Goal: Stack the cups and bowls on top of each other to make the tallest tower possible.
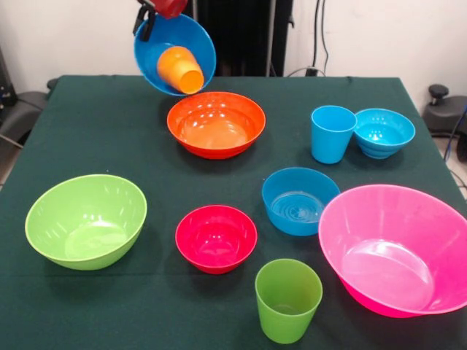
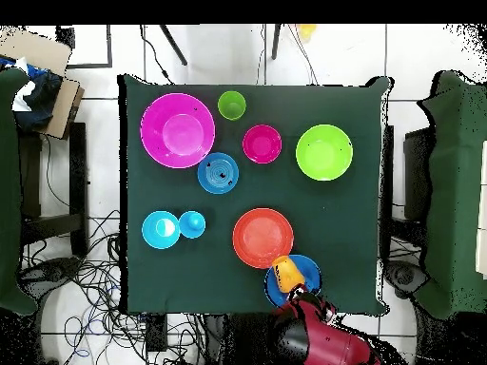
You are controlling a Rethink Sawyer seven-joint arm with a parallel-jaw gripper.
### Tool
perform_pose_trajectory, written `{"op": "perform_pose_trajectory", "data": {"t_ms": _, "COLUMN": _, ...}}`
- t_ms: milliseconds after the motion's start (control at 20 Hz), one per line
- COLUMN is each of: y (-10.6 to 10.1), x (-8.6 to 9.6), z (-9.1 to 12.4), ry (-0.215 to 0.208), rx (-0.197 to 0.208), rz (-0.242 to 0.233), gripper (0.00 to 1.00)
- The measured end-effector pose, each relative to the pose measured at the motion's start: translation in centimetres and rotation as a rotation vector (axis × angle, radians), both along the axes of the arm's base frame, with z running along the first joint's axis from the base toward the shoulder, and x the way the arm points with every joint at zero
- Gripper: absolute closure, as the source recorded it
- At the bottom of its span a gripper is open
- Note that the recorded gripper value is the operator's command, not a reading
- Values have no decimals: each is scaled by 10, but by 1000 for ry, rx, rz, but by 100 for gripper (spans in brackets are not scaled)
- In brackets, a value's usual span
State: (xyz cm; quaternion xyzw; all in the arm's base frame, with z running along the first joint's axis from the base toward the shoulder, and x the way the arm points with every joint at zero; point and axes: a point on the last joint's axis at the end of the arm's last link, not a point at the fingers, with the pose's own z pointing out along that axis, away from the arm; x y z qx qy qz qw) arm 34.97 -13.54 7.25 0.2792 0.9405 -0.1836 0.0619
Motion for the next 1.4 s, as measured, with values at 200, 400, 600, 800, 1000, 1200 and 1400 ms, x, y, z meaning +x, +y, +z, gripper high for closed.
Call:
{"op": "perform_pose_trajectory", "data": {"t_ms": 200, "y": -1, "x": 0, "z": 0, "ry": -1, "rx": 5, "rz": 10, "gripper": 100}}
{"op": "perform_pose_trajectory", "data": {"t_ms": 400, "y": 1, "x": 1, "z": 1, "ry": -5, "rx": 7, "rz": 16, "gripper": 100}}
{"op": "perform_pose_trajectory", "data": {"t_ms": 600, "y": 2, "x": 4, "z": 1, "ry": -11, "rx": 9, "rz": 21, "gripper": 100}}
{"op": "perform_pose_trajectory", "data": {"t_ms": 800, "y": 3, "x": 4, "z": 1, "ry": -11, "rx": 11, "rz": 23, "gripper": 100}}
{"op": "perform_pose_trajectory", "data": {"t_ms": 1000, "y": 3, "x": 4, "z": 1, "ry": -12, "rx": 11, "rz": 23, "gripper": 0}}
{"op": "perform_pose_trajectory", "data": {"t_ms": 1200, "y": 3, "x": 4, "z": 1, "ry": -12, "rx": 11, "rz": 24, "gripper": 0}}
{"op": "perform_pose_trajectory", "data": {"t_ms": 1400, "y": 5, "x": 5, "z": 1, "ry": -12, "rx": 11, "rz": 29, "gripper": 0}}
